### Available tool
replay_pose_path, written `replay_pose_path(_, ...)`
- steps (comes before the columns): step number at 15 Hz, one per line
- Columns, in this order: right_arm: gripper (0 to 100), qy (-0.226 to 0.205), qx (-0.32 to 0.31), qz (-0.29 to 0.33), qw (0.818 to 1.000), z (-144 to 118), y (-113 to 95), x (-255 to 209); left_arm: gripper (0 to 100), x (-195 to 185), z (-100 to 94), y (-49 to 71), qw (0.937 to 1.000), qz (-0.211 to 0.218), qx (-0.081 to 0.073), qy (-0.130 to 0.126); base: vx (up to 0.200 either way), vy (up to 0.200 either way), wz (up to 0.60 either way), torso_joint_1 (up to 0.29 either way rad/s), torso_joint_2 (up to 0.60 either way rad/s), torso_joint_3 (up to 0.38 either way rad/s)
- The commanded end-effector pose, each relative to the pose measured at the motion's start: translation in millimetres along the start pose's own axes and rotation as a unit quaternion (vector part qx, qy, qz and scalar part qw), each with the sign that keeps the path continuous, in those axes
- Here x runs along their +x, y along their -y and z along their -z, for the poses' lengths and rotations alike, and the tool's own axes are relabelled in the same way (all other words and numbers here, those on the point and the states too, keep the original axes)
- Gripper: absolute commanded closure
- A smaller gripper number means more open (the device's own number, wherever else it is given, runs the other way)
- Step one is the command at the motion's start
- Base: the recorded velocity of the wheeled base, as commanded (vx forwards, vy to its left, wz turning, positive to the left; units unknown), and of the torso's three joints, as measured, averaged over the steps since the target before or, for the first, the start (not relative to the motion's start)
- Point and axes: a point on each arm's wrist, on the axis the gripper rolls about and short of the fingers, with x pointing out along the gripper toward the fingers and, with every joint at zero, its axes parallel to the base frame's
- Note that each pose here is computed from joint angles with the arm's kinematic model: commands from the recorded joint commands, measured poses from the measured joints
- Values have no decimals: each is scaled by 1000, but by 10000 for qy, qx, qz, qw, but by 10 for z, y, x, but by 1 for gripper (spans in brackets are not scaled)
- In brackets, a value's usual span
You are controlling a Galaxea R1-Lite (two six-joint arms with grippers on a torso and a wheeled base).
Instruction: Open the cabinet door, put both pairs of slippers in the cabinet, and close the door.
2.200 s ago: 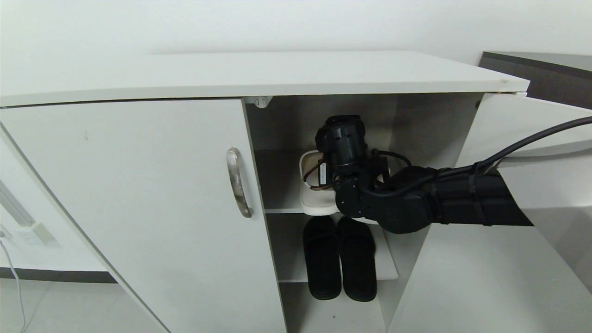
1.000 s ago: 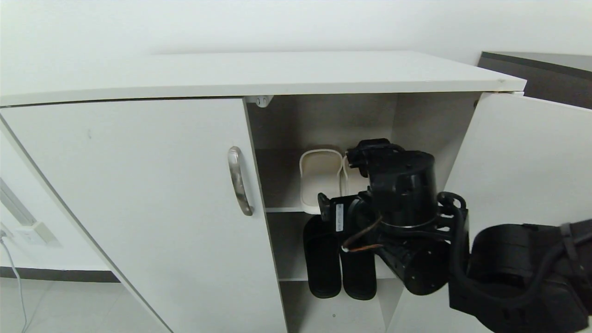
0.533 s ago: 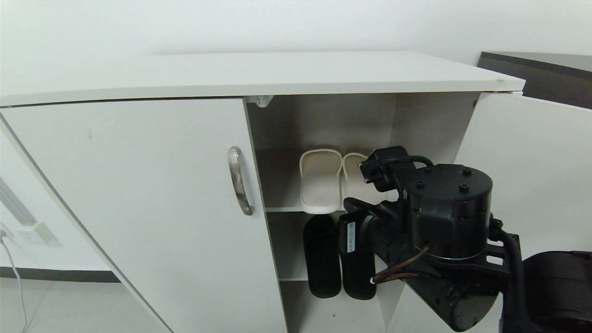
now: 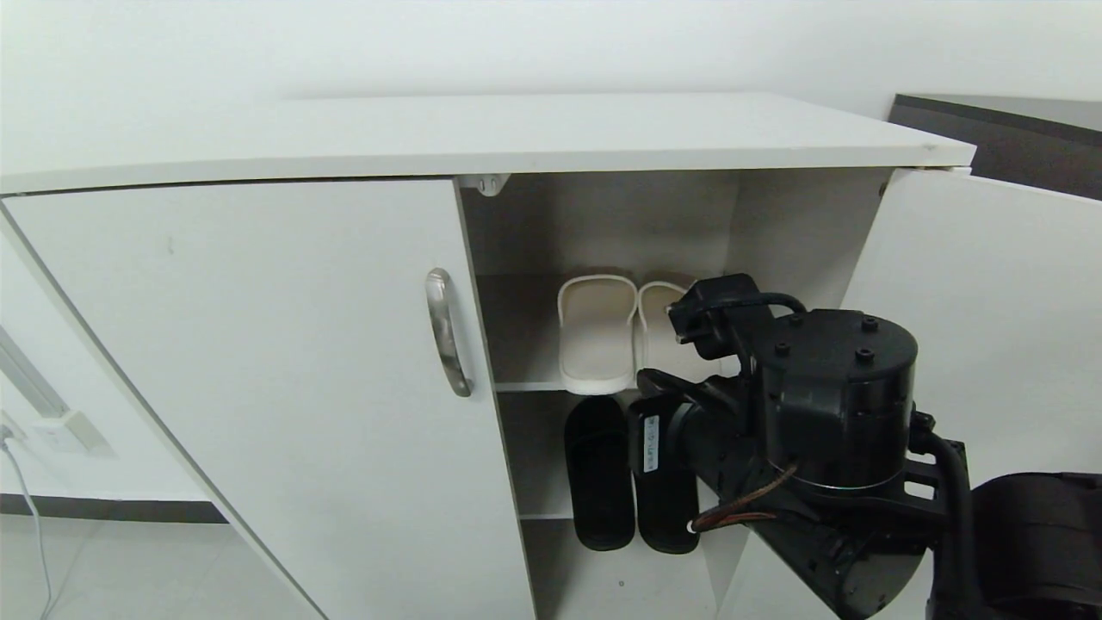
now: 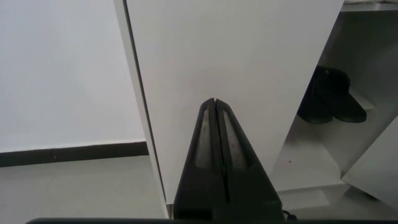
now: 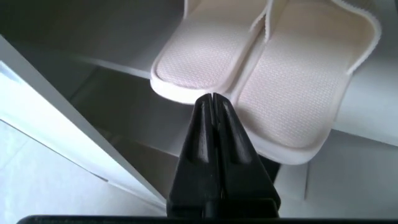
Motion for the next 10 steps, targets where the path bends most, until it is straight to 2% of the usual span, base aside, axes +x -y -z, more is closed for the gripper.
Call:
replay_pose_path(1, 100, -28, -22, -4, 10000, 24, -9, 14, 100, 1, -1, 0, 10000, 1, 1, -1, -200, 0, 0, 12, 2, -2)
replay_pose_path(10, 100, -126, -111, 12, 9999, 178, 11, 57, 100, 1, -1, 0, 10000, 1, 1, -1, -200, 0, 0, 1, 3, 2)
